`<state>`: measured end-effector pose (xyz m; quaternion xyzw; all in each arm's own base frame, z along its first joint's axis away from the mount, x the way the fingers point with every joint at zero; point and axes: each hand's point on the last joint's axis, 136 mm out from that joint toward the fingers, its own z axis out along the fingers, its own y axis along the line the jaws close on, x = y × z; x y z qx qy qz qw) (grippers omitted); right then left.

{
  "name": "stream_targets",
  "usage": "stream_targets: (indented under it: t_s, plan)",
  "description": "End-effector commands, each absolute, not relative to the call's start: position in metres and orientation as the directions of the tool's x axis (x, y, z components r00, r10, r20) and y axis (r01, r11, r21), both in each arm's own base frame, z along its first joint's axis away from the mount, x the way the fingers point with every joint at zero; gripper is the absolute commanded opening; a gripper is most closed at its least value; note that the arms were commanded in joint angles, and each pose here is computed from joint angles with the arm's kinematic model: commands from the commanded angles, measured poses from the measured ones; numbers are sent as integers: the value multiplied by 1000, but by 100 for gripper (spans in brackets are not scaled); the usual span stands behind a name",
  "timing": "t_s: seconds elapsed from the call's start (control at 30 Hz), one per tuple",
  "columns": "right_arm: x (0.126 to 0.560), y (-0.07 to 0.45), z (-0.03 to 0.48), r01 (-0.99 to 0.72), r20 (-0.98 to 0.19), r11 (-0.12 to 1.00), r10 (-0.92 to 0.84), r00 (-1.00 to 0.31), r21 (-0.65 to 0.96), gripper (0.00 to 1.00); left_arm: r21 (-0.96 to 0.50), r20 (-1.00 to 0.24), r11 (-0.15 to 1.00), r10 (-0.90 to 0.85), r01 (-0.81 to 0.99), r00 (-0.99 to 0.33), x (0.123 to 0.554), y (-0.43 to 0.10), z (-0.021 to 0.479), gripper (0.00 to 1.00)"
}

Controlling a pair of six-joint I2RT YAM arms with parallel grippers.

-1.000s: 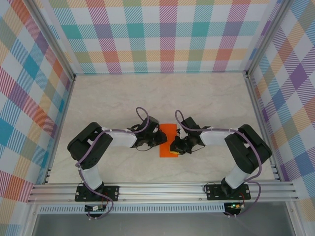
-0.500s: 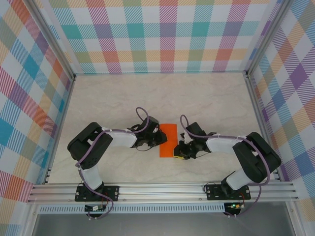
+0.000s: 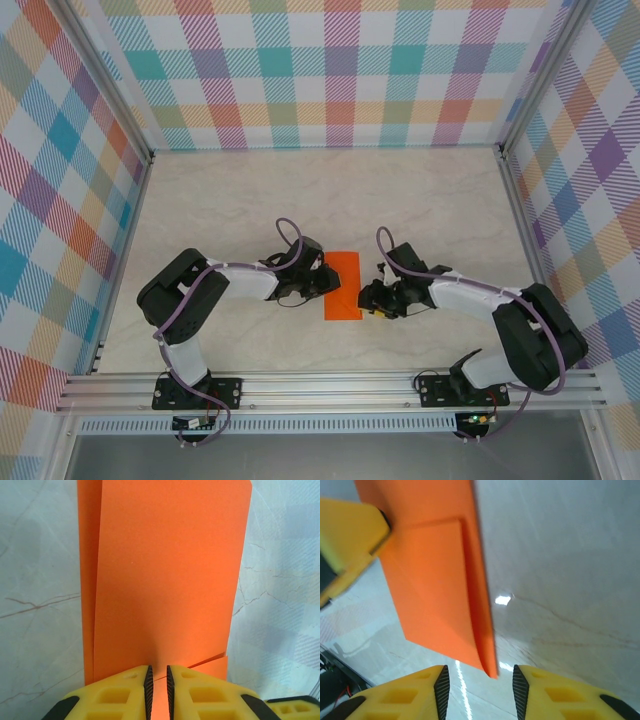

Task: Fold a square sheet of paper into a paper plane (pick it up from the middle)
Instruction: Fold the triangle a second time at the center of the table.

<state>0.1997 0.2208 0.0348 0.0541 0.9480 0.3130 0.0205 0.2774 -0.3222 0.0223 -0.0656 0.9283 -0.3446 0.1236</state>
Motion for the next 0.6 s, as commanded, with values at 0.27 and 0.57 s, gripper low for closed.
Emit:
stream_targets:
  t_s: [0.27,0.57]
  plan:
    - [227,240,28,96,5,780,118,-993,618,41,-596,-178,802,-186,-45,-966,268,-310,15,19]
    - [225,250,28,93,30,740,97,-995,666,34,-594,-174,803,-185,-47,-967,268,-310,13,19]
